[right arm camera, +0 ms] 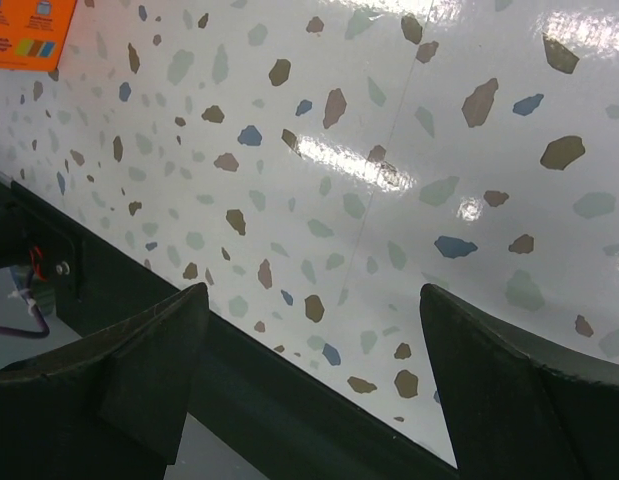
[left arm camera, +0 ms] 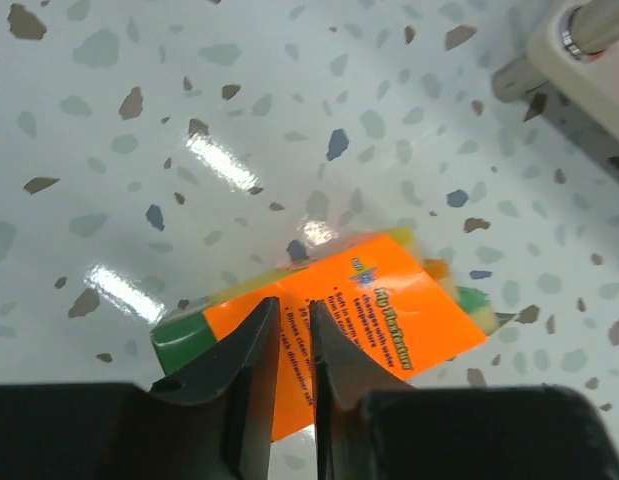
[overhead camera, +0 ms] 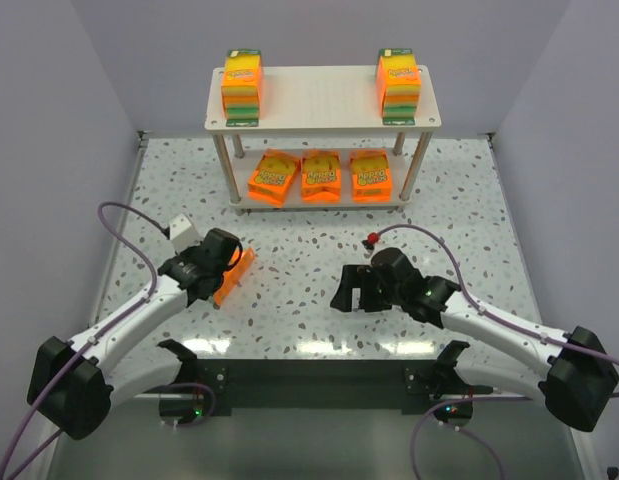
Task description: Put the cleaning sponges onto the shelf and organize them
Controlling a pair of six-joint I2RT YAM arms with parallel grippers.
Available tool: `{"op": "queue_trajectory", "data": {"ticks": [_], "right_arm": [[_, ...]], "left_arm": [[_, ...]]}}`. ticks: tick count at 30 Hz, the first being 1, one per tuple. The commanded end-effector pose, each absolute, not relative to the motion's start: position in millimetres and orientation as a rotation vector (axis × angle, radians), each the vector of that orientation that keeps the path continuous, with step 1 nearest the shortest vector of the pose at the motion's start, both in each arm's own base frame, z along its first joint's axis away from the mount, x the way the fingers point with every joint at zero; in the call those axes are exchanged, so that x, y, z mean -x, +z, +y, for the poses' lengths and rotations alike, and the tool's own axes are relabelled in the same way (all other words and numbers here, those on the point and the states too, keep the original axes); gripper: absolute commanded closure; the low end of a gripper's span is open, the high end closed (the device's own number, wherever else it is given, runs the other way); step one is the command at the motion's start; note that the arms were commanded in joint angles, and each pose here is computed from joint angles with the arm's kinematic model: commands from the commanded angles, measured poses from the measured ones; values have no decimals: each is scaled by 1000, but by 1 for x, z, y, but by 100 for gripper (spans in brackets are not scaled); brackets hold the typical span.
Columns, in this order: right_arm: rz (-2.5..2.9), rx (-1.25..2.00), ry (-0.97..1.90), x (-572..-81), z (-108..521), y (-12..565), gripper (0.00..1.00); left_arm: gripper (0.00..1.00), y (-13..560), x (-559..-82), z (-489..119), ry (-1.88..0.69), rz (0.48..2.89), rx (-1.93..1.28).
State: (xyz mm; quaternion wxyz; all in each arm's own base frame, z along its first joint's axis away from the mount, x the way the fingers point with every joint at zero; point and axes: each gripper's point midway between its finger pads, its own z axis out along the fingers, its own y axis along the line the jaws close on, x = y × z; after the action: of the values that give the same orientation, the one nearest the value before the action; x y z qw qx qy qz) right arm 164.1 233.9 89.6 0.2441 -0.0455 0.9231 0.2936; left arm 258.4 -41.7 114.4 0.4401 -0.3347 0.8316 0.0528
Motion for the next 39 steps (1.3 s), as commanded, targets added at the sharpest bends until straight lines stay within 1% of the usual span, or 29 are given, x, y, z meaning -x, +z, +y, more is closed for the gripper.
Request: {"op": "queue_trajectory", "data": {"ticks": [1,3,5,6,8,9,11,12,13,15,16,17,19,20,22,23,25,27,28,30,31,34,36,37,38,39], "right_arm": [[2497,129,847,-162,235,94,11],[2499,128,842,-160,233,92,11],[2502,123,834,-158,230,91,11],[2504,117,829,-158,229,89,11],[2505,116,821,-158,228,88,11],[2504,109,812,-160,227,87,11],[2510,103,798,-161,226,85,11],[2512,100,793,-161,225,84,11],[2509,96,788,-163,226,84,11],[2510,92,772,-165,225,84,11],[2517,79,740,-166,221,82,10],[2517,78,725,-167,220,82,10],[2521,62,702,-168,217,83,10],[2509,45,677,-172,214,84,10],[2509,21,641,-174,209,87,9],[2493,-3,605,-178,204,88,9],[2477,-22,592,-180,200,93,9],[2458,-33,585,-182,198,97,9],[2460,-37,570,-181,195,97,9],[2444,-37,569,-182,193,102,9],[2439,-31,573,-182,193,103,9],[2421,42,633,-180,203,109,9],[2408,103,680,-182,213,115,9],[2407,160,718,-179,220,117,7],[2405,174,720,-180,222,118,3],[2401,187,718,-183,226,121,1]], "left_arm": [[78,94,-244,-31,219,2119,870],[82,84,-243,-34,214,2140,867],[85,72,-245,-48,140,2200,805],[88,67,-246,-54,108,2220,792],[95,47,-238,-80,-36,2333,678],[100,48,-245,-96,-144,2325,655],[100,44,-238,-134,-336,2362,583],[100,44,-235,-149,-395,2369,549],[100,45,-223,-176,-483,2398,469],[100,55,-221,-208,-597,2377,403],[100,50,-208,-228,-654,2422,336],[100,59,-210,-248,-737,2396,301],[100,53,-196,-277,-800,2443,206],[100,62,-197,-294,-850,2426,177],[100,55,-181,-317,-883,2470,68],[100,62,-182,-329,-898,2459,44],[100,67,-182,-336,-881,2443,24],[100,87,-181,-343,-923,2390,17],[100,111,-185,-343,-956,2318,24],[100,132,-189,-336,-954,2261,38],[100,153,-195,-327,-945,2190,63],[100,168,-205,-294,-820,2133,117],[100,161,-205,-272,-707,2154,137],[100,165,-209,-260,-666,2130,180],[100,156,-207,-248,-611,2153,187],[100,155,-206,-242,-594,2151,200]]}}
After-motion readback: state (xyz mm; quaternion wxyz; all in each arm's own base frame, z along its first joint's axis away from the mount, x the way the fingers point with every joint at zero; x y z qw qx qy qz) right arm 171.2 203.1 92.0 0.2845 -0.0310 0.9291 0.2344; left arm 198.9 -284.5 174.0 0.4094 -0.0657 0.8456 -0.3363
